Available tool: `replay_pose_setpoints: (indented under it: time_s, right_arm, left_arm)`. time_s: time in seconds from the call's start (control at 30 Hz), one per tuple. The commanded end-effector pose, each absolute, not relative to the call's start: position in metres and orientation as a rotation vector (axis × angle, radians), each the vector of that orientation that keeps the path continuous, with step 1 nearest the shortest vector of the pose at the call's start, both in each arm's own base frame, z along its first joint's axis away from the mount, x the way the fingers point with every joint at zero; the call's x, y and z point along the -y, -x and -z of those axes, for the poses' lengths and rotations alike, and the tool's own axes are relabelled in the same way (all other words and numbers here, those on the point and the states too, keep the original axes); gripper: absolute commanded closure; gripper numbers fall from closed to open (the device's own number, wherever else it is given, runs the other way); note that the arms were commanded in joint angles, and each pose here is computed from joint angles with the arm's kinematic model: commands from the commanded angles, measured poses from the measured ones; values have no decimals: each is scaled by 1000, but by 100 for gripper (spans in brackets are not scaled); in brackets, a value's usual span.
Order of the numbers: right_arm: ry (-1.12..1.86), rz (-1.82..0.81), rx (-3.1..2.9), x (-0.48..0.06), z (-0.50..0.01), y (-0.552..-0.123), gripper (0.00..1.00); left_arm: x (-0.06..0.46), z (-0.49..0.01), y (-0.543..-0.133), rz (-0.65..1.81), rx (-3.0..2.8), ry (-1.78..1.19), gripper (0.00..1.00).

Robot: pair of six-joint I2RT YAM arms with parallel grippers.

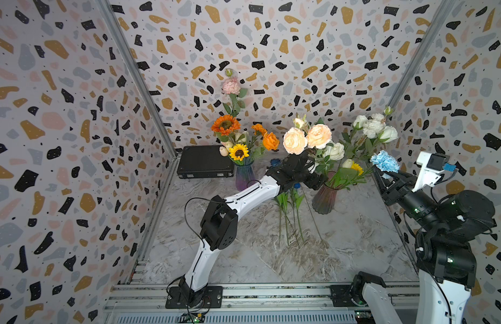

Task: Pick out blue flowers from the vase
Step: Place the flower at the center of the board.

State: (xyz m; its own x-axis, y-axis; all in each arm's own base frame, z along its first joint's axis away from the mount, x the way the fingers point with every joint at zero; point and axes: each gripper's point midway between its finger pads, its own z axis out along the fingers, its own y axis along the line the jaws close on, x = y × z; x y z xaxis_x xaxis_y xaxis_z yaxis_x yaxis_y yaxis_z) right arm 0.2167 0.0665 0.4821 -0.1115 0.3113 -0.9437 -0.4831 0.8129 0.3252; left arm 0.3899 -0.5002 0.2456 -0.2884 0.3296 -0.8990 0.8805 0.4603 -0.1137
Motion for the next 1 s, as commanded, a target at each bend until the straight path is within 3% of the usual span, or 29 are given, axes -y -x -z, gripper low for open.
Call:
replay_pose_setpoints:
  time_s: [0.0, 0.33, 0.97]
  right_arm:
    - [177, -679, -1528, -71, -483, -211, 78]
    - [185, -679, -1553, -72, -476, -216, 78]
    - [172, -787, -1637, -76, -432, -237, 78]
  left_arm:
    - [497, -261, -373, 844, -1783, -1103, 1]
    - [474, -266, -351, 827, -1792, -1153, 1]
    - [416, -195, -365, 607, -2067, -1081, 1]
